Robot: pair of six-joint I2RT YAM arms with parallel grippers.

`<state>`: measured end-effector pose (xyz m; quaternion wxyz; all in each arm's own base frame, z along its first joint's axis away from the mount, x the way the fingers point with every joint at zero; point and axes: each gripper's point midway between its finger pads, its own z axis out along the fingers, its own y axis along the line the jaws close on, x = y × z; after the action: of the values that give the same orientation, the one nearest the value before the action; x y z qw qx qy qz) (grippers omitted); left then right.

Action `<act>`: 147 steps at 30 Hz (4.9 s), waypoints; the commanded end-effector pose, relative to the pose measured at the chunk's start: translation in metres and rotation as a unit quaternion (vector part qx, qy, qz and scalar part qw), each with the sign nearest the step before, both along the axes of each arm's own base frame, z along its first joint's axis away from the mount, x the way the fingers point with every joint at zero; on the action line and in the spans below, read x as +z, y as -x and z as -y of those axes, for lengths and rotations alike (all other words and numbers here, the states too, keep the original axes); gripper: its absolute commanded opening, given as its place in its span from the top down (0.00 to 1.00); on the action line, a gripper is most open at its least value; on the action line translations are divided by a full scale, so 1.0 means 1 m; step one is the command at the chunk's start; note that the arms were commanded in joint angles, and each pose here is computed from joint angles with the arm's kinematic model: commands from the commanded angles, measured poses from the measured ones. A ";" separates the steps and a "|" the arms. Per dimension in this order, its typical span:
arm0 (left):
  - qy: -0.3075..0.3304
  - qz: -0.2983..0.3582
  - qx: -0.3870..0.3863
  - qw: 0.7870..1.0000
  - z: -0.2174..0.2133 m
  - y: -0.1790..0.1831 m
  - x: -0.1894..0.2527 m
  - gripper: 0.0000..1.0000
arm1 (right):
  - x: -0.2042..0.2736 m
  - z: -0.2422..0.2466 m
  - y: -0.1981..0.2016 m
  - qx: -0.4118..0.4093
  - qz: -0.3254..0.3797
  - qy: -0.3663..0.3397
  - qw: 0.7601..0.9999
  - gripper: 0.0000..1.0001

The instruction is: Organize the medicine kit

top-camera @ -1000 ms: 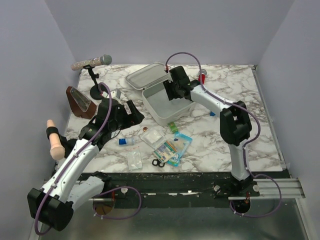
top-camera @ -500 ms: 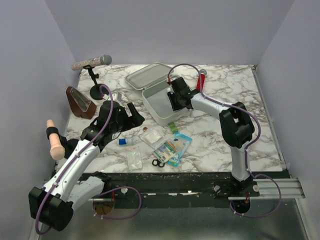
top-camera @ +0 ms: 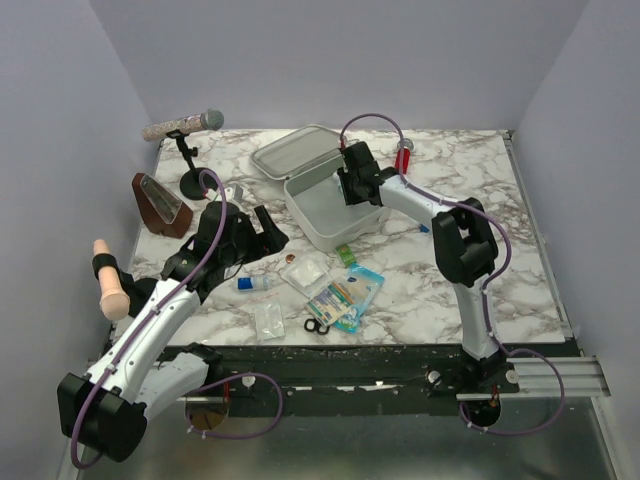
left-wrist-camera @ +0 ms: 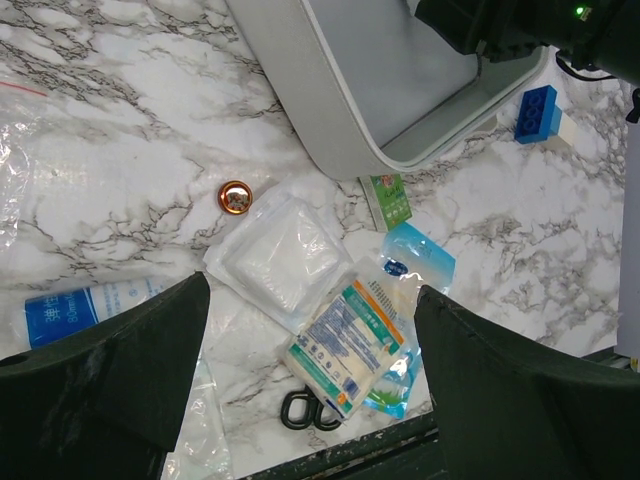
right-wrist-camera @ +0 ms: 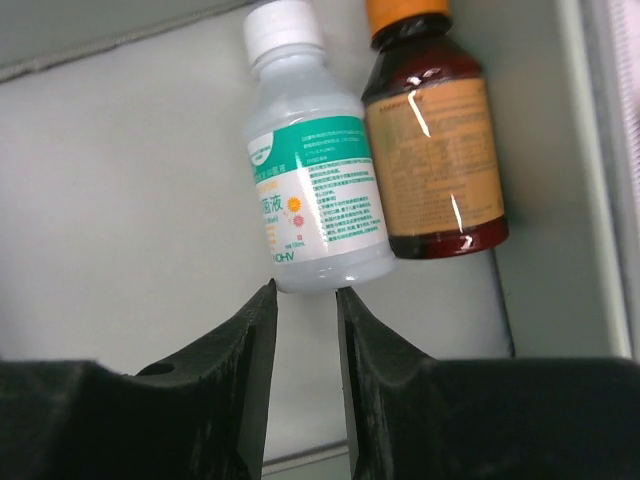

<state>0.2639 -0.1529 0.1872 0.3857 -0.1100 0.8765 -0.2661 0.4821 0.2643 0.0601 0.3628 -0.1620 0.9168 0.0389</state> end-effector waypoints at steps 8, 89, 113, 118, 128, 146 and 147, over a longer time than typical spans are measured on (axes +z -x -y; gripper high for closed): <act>-0.022 -0.015 0.007 1.000 -0.006 0.002 -0.011 0.06 | 0.006 0.011 -0.011 -0.021 0.013 0.011 1.000 0.59; 0.186 0.088 -0.064 0.976 0.079 0.005 0.056 0.96 | 0.167 -0.104 0.257 0.257 -0.027 -0.347 0.902 0.12; 0.147 0.110 -0.073 0.980 0.072 0.010 0.063 0.38 | 0.178 -0.089 0.235 0.235 0.040 -0.301 0.923 0.66; 0.081 0.121 0.007 0.989 0.035 -0.008 0.074 0.01 | 0.184 -0.065 0.212 0.206 0.075 -0.257 0.941 0.66; 0.025 0.084 0.075 0.993 -0.014 -0.010 0.046 0.02 | 0.130 -0.028 0.078 0.123 0.126 -0.021 0.984 0.66; -0.023 0.073 0.082 0.994 -0.032 -0.001 0.023 0.03 | 0.031 -0.051 0.007 0.121 0.054 0.066 0.989 0.56; -0.022 0.072 0.081 0.994 -0.032 -0.001 0.021 0.03 | 0.027 -0.050 0.005 0.117 0.049 0.068 0.990 0.55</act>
<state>0.2624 -0.1273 0.2108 0.4656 -0.1542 0.8379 -0.2397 0.4693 0.3247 0.1031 0.4104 -0.2973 0.8612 0.0397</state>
